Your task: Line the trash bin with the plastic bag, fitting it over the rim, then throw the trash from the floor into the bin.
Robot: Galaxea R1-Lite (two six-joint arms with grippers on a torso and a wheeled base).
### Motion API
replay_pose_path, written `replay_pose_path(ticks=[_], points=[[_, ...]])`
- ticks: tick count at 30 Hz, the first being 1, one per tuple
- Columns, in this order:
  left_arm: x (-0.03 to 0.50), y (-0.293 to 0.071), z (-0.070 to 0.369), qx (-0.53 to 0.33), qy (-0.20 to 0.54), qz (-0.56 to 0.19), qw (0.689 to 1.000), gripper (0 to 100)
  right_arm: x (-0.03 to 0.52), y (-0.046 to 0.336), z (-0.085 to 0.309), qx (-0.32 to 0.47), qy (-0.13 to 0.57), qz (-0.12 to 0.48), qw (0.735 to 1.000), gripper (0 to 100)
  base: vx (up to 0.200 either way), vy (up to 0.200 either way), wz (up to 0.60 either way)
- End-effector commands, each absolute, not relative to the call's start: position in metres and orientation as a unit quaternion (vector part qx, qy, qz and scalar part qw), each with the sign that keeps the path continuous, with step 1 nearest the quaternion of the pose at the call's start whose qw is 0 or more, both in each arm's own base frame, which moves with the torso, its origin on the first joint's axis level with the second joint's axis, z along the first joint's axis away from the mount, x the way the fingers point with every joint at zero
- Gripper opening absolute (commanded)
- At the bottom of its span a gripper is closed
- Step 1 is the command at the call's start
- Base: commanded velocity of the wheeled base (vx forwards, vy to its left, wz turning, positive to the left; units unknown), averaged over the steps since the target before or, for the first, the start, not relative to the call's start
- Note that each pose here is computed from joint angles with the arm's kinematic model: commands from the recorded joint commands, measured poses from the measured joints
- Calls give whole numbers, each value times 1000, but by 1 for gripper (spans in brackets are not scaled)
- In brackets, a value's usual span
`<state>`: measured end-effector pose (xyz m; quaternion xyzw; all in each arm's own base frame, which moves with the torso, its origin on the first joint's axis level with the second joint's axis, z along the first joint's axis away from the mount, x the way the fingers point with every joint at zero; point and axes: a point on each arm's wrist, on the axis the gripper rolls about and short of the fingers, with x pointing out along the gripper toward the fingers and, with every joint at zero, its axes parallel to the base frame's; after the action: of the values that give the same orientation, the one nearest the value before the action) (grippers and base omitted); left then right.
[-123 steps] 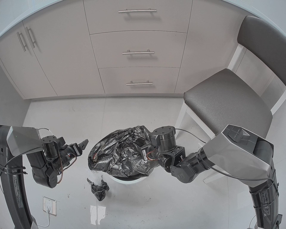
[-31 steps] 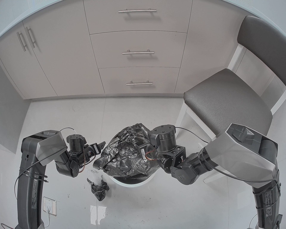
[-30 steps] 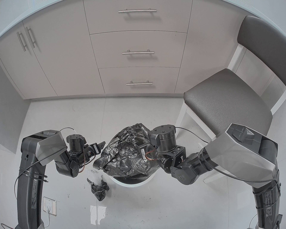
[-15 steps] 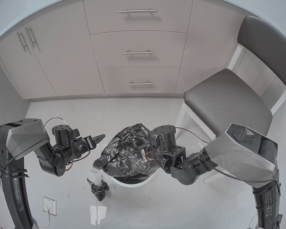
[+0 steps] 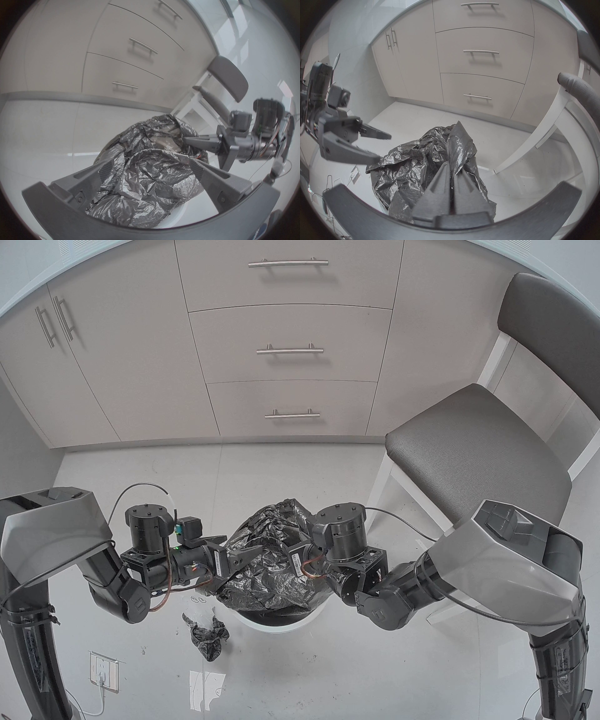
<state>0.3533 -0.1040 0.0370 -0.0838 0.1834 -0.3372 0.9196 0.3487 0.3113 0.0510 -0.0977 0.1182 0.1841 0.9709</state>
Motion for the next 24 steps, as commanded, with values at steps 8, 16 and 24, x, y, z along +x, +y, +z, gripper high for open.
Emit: replay_pose_path(ticks=[8,16,24], points=[[373,-111,-1,-69,204,-337,916,100,347,314,51,-95,113,187,971,0,0,0,0],[375,-112,-17,-67,217,-337,914,100,347,313,52,-95,112,187,971,0,0,0,0],[375,-109,-22,-67,224,-333,914,100,349,313,54,-93,110,185,972,0,0,0,0]])
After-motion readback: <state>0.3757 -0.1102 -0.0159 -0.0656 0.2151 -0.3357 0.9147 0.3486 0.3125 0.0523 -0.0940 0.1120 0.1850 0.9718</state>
